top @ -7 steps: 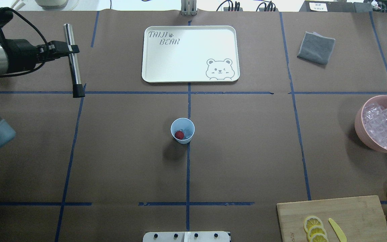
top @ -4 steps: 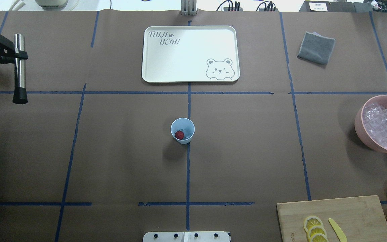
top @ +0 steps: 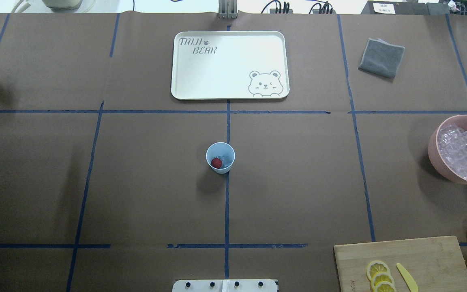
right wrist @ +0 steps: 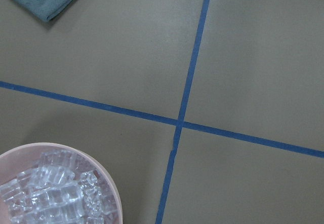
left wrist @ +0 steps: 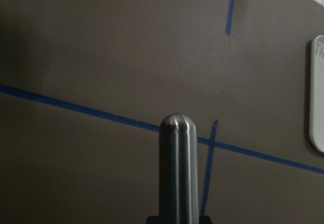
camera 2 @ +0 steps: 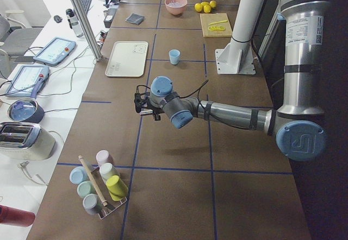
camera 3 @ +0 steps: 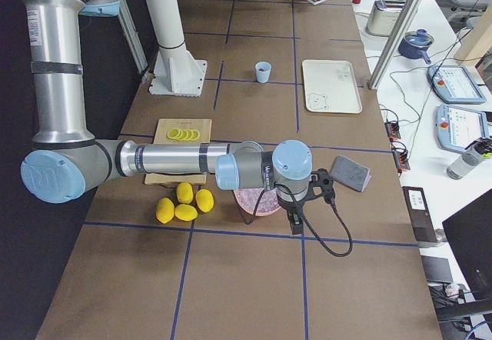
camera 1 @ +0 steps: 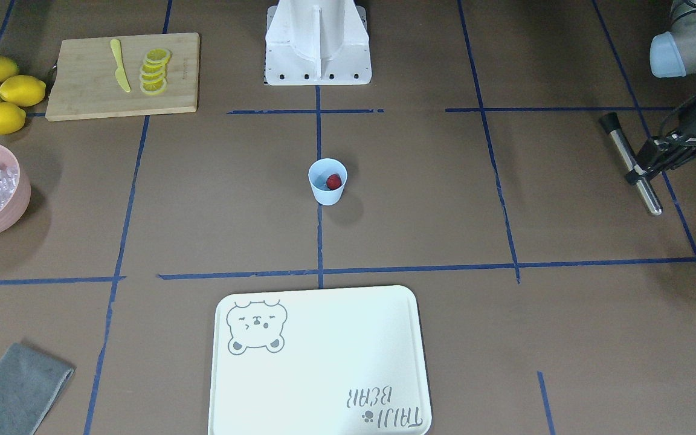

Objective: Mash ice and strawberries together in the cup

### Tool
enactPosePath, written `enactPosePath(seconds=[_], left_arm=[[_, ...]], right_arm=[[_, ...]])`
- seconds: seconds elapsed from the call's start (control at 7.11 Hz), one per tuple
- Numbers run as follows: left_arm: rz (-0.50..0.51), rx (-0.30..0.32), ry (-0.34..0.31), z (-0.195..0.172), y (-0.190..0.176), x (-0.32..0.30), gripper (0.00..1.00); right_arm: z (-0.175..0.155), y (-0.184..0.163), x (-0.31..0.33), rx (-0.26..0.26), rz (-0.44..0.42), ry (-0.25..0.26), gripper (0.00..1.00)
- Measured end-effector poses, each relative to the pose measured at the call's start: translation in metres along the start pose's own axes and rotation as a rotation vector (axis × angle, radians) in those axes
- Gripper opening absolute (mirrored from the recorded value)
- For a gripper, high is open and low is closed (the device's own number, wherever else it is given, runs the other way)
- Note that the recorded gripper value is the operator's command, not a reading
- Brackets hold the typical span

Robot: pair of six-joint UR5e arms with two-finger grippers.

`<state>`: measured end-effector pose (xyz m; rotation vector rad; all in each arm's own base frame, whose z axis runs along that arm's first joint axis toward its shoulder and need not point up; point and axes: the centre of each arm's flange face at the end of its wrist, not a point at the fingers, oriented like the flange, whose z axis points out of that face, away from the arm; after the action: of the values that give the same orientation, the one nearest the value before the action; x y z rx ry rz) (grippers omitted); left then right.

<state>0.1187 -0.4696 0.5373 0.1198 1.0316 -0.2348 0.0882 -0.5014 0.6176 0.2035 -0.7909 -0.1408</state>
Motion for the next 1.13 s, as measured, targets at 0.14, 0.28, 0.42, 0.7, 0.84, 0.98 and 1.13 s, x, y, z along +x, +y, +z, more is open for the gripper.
enactPosePath(seconds=[0.14, 0.28, 0.42, 0.7, 0.84, 0.98, 1.13], left_arm=[[0.061, -0.005, -0.081, 0.008, 0.004, -0.021, 0.00], [0.116, -0.013, -0.152, 0.013, 0.008, -0.041, 0.00], [0.152, -0.021, -0.208, 0.022, 0.013, -0.058, 0.00], [0.178, -0.049, -0.285, 0.048, 0.020, -0.080, 0.00], [0.180, -0.067, -0.308, 0.061, 0.023, -0.090, 0.00], [0.182, -0.076, -0.325, 0.069, 0.026, -0.095, 0.00], [0.187, -0.082, -0.341, 0.075, 0.028, -0.098, 0.00]], right_arm=[[0.000, 0.000, 0.000, -0.001, 0.000, 0.004, 1.00], [-0.001, -0.002, 0.000, 0.000, -0.001, 0.007, 1.00], [-0.001, -0.003, 0.000, 0.000, -0.002, 0.011, 1.00], [-0.001, -0.003, 0.001, -0.001, -0.002, 0.014, 1.00], [0.000, -0.003, 0.001, -0.002, -0.002, 0.017, 1.00], [0.000, -0.003, 0.002, -0.003, -0.002, 0.019, 1.00], [0.000, -0.003, 0.002, -0.004, -0.002, 0.020, 1.00]])
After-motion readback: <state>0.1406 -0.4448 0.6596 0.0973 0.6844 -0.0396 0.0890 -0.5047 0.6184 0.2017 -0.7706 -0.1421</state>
